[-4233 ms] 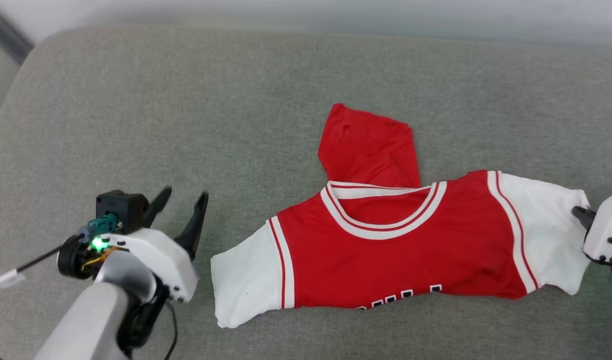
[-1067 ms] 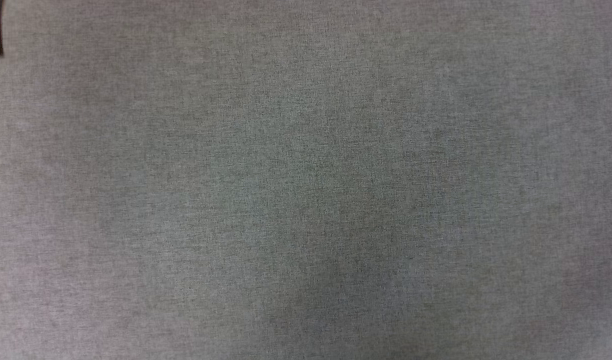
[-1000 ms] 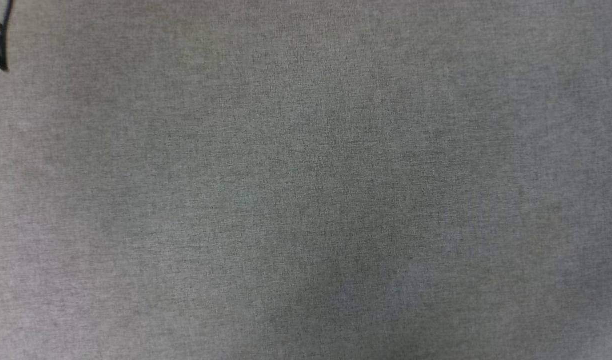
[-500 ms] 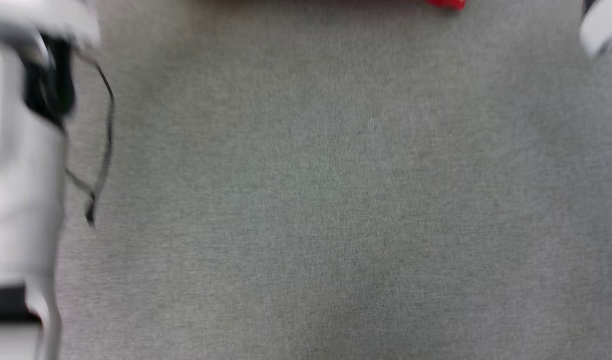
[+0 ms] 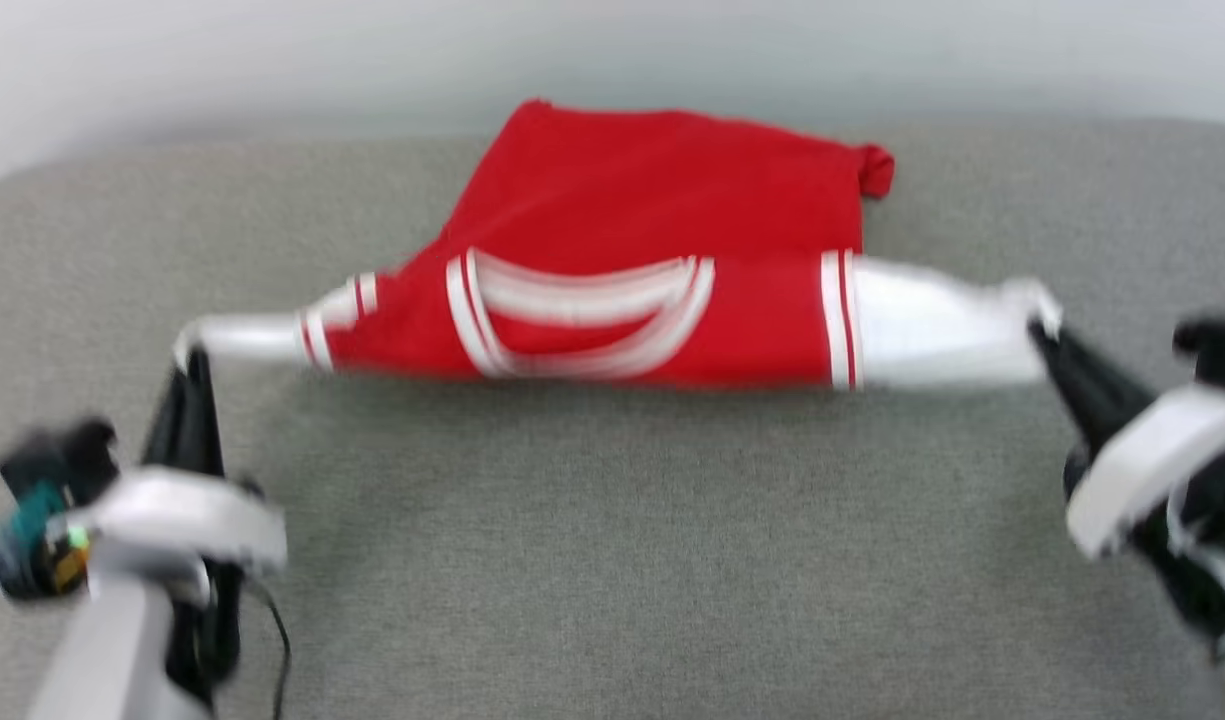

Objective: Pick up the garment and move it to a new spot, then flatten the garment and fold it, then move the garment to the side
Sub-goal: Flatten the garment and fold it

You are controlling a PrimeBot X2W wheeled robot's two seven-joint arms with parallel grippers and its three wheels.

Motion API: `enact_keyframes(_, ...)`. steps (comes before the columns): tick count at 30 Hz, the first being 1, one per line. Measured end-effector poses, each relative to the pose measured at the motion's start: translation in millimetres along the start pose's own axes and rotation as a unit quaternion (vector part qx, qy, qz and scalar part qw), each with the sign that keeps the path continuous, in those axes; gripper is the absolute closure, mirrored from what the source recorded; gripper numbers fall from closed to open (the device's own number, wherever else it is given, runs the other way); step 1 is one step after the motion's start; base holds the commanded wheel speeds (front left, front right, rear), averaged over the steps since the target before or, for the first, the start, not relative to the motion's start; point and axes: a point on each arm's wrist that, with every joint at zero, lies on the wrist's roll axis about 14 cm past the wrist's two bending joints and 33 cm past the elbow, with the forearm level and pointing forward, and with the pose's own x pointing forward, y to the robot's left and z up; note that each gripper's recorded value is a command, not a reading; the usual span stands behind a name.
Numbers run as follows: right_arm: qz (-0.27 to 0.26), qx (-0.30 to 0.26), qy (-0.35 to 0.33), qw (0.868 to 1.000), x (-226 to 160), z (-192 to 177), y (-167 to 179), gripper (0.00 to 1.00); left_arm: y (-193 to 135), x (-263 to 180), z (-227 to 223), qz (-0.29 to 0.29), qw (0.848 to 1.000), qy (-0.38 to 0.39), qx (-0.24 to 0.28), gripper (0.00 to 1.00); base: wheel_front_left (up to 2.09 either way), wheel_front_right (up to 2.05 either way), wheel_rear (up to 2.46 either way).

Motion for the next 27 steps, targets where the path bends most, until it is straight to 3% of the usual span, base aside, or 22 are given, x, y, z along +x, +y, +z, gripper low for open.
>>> enact_keyframes(11,-0.041,0.096,0.100,0.989,-102,-90,39,1.00,15,-114,-40,0.047,0.995,0.093,-0.005,1.00,0.00,0.00,0.00)
enact_keyframes(21,-0.048,0.141,0.219,0.964,-150,-153,69,1.00,27,-159,-56,0.075,0.988,0.135,0.000,1.00,0.00,0.00,0.00)
enact_keyframes(22,-0.046,0.147,0.234,0.960,-153,-159,71,0.06,28,-161,-57,0.074,0.988,0.137,0.007,1.00,0.00,0.00,0.00)
enact_keyframes(23,-0.042,0.148,0.239,0.959,-152,-160,74,0.00,27,-161,-56,0.074,0.988,0.134,0.006,1.00,0.00,0.00,0.00)
enact_keyframes(27,-0.035,0.144,0.198,0.969,-131,-134,71,0.00,17,-157,-51,0.062,0.991,0.119,0.006,1.00,0.00,0.00,0.00)
